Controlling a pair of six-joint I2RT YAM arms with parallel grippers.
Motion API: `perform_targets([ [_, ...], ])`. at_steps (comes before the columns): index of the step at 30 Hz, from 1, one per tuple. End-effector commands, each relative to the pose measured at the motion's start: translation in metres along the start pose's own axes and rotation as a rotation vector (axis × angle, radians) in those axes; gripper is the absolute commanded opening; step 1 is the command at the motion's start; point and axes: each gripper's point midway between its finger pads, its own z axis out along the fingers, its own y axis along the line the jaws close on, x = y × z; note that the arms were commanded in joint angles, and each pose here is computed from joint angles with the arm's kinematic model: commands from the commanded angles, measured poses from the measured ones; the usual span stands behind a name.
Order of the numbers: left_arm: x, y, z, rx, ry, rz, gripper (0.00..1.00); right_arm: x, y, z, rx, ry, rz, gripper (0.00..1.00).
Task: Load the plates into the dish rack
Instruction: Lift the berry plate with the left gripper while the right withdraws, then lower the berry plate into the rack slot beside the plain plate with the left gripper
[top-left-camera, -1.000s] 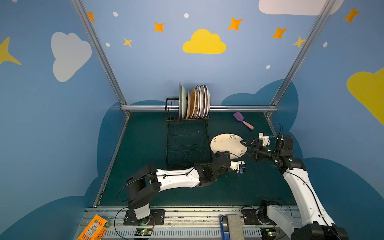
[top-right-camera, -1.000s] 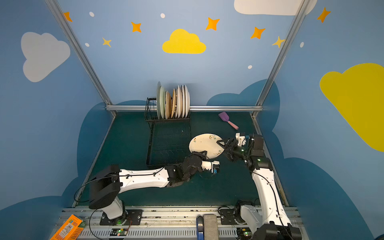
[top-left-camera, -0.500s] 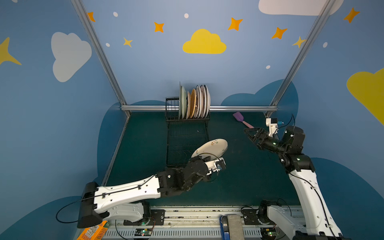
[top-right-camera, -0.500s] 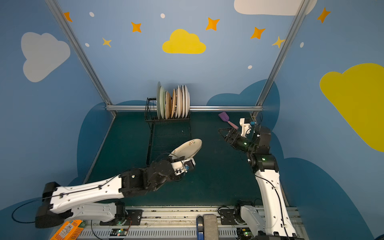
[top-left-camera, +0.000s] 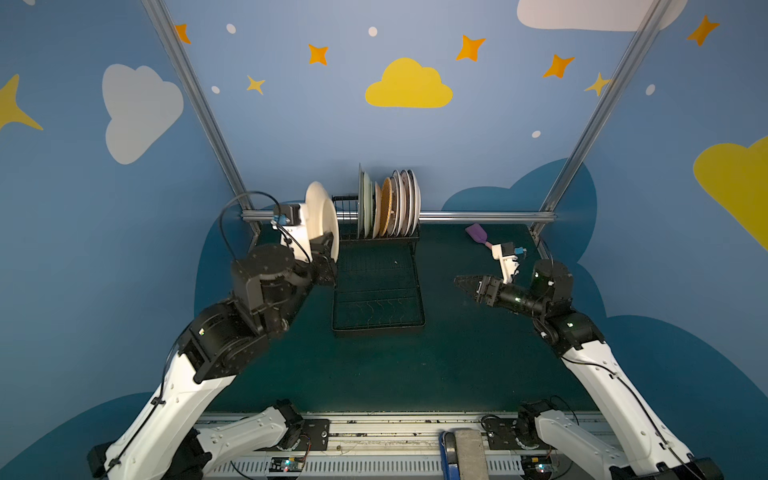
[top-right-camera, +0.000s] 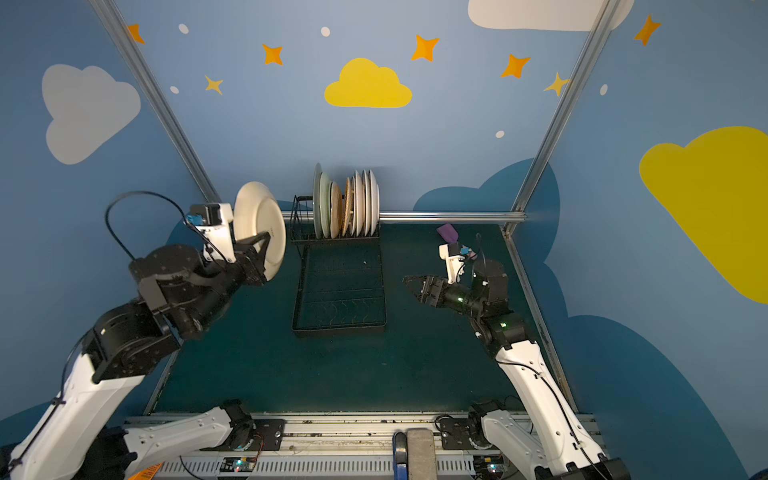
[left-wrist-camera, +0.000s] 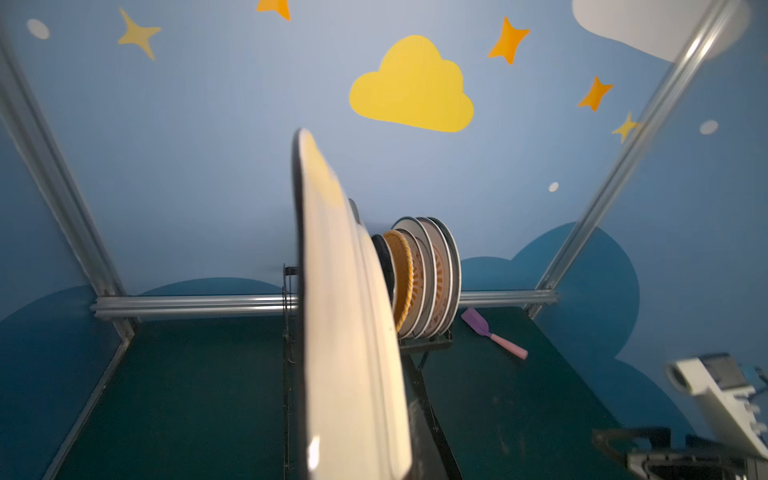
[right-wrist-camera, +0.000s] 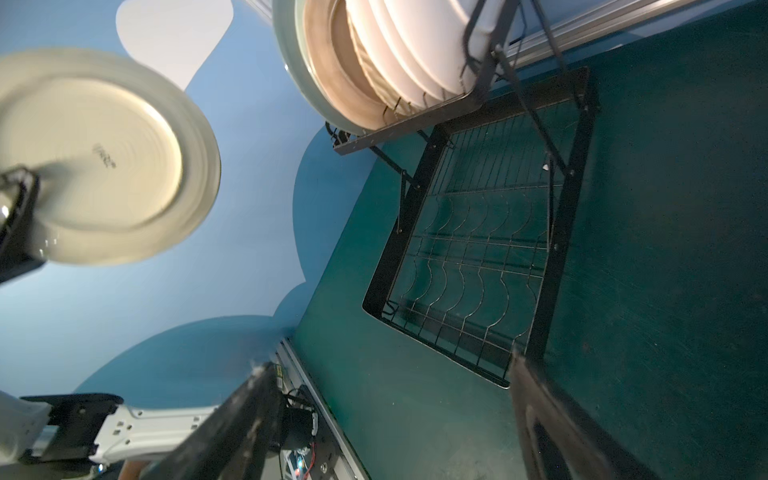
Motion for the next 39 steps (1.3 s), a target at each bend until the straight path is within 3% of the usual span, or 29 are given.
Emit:
perform_targets([
  [1,-0.017,-0.023,0.020,0.122,0.048,-0.099,0.04,0.001,0.016,0.008,-0.050,0.000,-0.107,0.85],
  [10,-0.046,-0.002,0.110,0.117,0.111,-0.138,0.04,0.029,0.021,0.024,-0.068,0.091,-0.119,0.86],
  [17,-0.040,0.017,0.161,0.058,0.163,-0.107,0.04,0.038,0.015,0.027,-0.058,0.102,-0.065,0.85],
  [39,-0.010,0.035,0.232,-0.029,0.212,-0.040,0.04,0.041,0.017,0.026,-0.054,0.106,-0.054,0.87],
])
